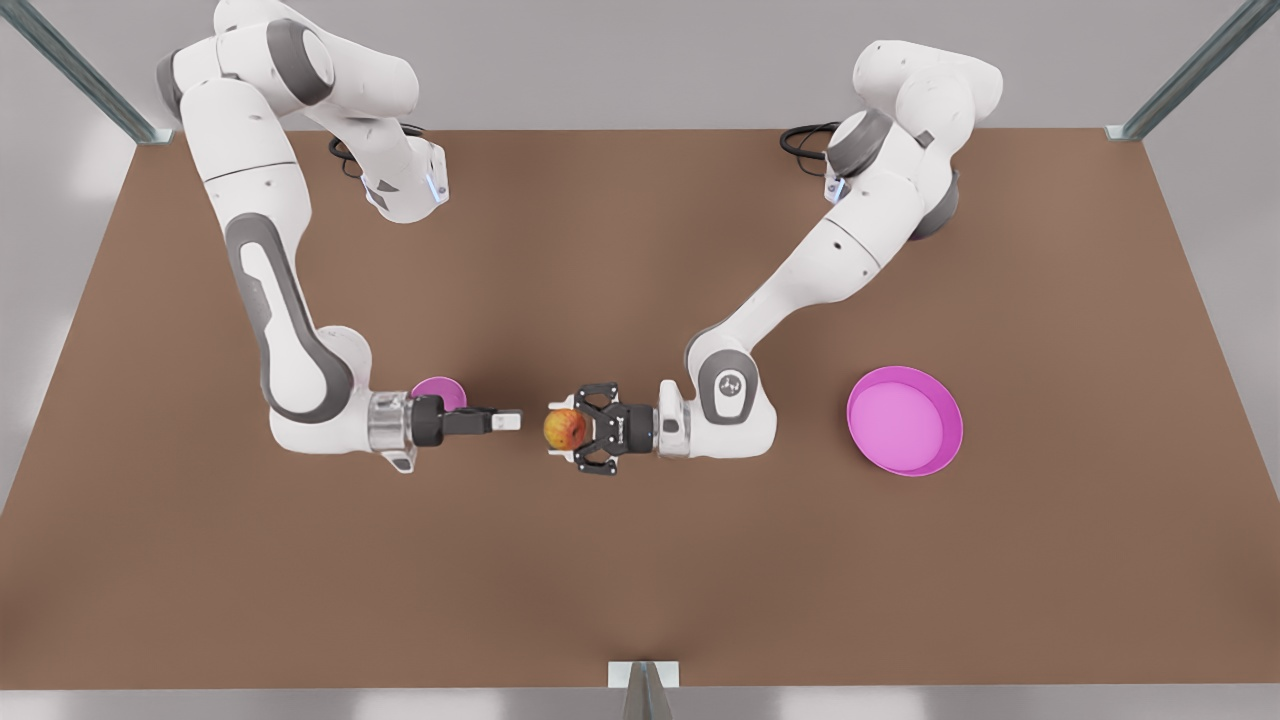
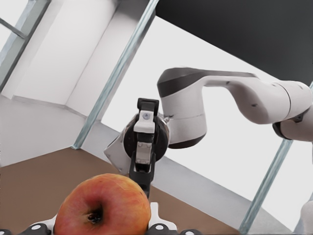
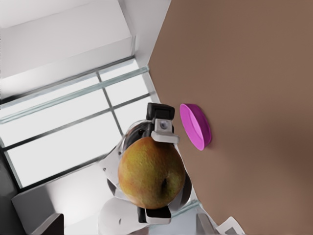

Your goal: Use the left arm to pick up the apple from the plate, transfer it to the gripper of the right arm, and then use the right arm to place it into the bowl

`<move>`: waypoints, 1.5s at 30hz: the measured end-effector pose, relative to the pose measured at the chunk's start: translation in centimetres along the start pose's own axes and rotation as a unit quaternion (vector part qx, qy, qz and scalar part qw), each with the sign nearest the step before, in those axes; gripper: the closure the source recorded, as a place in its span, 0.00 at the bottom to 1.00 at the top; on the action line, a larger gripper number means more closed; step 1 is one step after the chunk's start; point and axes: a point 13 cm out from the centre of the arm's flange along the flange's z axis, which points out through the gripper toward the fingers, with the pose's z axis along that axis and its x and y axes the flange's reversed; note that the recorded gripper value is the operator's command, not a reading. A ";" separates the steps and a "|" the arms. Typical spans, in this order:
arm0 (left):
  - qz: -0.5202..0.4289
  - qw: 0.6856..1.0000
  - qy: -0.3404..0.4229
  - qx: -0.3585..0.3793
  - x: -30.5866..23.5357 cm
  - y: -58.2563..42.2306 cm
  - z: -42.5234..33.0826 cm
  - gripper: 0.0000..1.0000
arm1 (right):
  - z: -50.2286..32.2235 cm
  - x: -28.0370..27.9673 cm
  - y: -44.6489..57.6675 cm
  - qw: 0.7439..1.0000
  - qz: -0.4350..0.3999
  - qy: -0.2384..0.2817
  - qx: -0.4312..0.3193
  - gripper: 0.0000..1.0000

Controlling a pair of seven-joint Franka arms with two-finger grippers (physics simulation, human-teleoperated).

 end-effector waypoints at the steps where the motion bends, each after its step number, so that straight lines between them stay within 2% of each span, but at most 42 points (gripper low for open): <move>1: 0.015 1.000 0.000 -0.001 0.0 0.1 0.0 0.31 | 0.8 0.1 -0.1 1.000 -0.005 -0.001 0.001 0.01; 12: 0.142 0.990 0.000 -0.005 0.1 0.3 -0.1 0.31 | 3.6 -0.9 -2.2 0.999 -0.041 -0.030 0.020 0.01; 19: 0.191 0.982 0.001 -0.006 0.1 0.4 -0.1 0.31 | 7.4 -0.4 -1.6 0.997 -0.060 -0.041 0.021 0.00; 24: 0.216 0.976 0.001 -0.007 0.1 0.4 -0.2 0.31 | 7.0 -1.3 -1.6 0.996 -0.068 -0.062 0.024 0.00; 25: 0.220 0.975 0.002 -0.007 0.2 0.4 -0.2 0.31 | 6.8 -1.6 -1.7 0.995 -0.069 -0.067 0.026 0.02; 27: 0.227 0.974 0.002 -0.007 0.2 0.5 -0.2 0.31 | 6.9 -1.8 -1.9 0.994 -0.072 -0.074 0.029 0.18; 30: 0.237 0.971 0.002 -0.007 0.2 0.5 -0.2 0.31 | 7.0 -2.1 -2.2 0.993 -0.076 -0.081 0.035 0.23; 32: 0.243 0.970 0.002 -0.007 0.2 0.5 -0.2 0.31 | 7.0 -2.3 -2.2 0.993 -0.078 -0.085 0.037 0.31; 35: 0.251 0.968 0.002 -0.007 0.2 0.5 -0.2 0.31 | 6.8 -2.5 -2.3 0.992 -0.083 -0.090 0.039 0.31; 36: 0.253 0.967 0.002 -0.007 0.2 0.5 -0.2 0.22 | 6.8 -2.5 -2.3 0.991 -0.084 -0.092 0.040 0.31; 37: 0.255 0.967 0.002 -0.006 0.1 0.5 -0.3 0.00 | 6.7 -2.6 -2.3 0.991 -0.085 -0.093 0.040 0.31; 40: 0.259 0.966 0.002 -0.005 0.1 0.3 -0.2 0.00 | 6.5 -2.7 -2.3 0.991 -0.089 -0.095 0.041 0.36; 45: 0.267 0.964 0.001 -0.004 -0.3 0.3 -0.3 0.00 | 6.1 -3.0 -2.4 0.990 -0.093 -0.098 0.042 0.36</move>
